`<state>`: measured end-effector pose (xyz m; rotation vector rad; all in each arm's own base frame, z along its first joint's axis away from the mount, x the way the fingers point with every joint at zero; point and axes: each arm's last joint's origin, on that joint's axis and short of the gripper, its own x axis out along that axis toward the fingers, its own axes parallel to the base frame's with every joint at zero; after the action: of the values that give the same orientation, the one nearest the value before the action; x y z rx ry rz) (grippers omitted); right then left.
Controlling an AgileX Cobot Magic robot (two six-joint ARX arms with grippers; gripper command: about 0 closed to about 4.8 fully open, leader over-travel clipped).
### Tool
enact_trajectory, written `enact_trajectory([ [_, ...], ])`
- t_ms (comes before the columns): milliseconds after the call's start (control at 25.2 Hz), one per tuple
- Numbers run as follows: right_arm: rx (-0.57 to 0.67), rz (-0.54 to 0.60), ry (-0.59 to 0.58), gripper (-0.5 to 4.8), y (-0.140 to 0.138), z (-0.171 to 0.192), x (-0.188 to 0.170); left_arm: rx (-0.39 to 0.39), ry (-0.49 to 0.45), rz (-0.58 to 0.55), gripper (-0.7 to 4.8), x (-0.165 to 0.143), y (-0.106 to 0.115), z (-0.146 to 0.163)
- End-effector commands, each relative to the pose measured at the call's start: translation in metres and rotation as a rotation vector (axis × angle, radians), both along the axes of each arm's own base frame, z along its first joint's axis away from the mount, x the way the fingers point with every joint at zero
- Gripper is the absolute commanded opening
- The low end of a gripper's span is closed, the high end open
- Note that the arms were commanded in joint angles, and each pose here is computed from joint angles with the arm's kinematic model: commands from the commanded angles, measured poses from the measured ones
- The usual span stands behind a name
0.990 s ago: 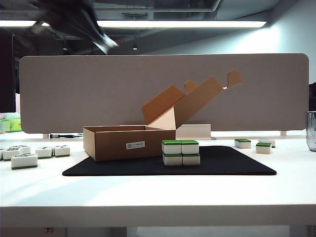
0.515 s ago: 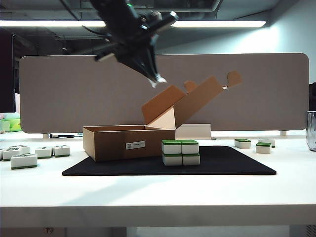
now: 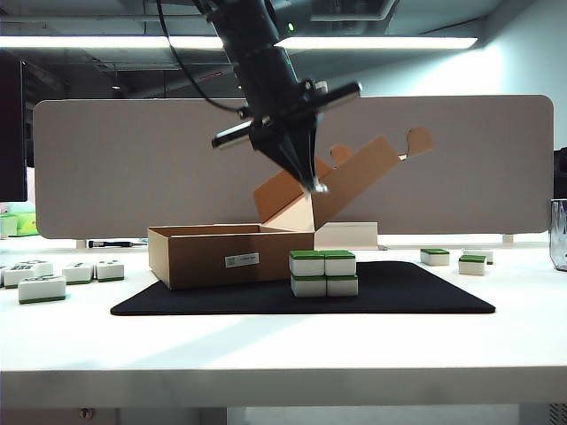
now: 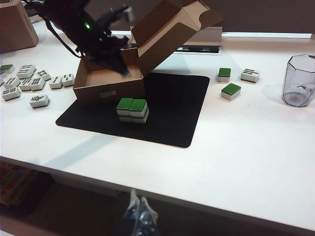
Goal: Pick up four mahjong tiles and put them into the paper box.
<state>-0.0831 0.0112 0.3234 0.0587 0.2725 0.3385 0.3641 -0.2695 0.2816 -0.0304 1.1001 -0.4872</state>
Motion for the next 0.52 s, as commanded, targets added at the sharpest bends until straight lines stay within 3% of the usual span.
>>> enact_trajectory([
  [40,-0.002,-0.001,-0.026,-0.01,0.0000,0.0000,-0.0028,-0.026,0.098,0.081,-0.03,-0.0030,-0.0046,-0.0066],
  [238,-0.002,-0.001,-0.026,-0.01,0.0000,0.0001,-0.0028,-0.151,0.065,0.092,-0.02,0.0029,-0.0114,-0.0001],
  [317,-0.002,-0.001,-0.026,-0.01,0.0000,0.0001,-0.0028,-0.194,0.096,0.090,-0.02,0.0025,-0.0126,0.0008],
  [475,-0.002,-0.001,-0.027,-0.01,0.0000,0.0001,-0.0028,-0.182,0.123,0.102,0.08,0.0007,-0.0122,-0.0010],
  [515,-0.002,-0.001,-0.027,-0.01,0.0000,0.0002,-0.0028,-0.177,0.125,0.105,0.46,0.0003,-0.0120,-0.0014],
])
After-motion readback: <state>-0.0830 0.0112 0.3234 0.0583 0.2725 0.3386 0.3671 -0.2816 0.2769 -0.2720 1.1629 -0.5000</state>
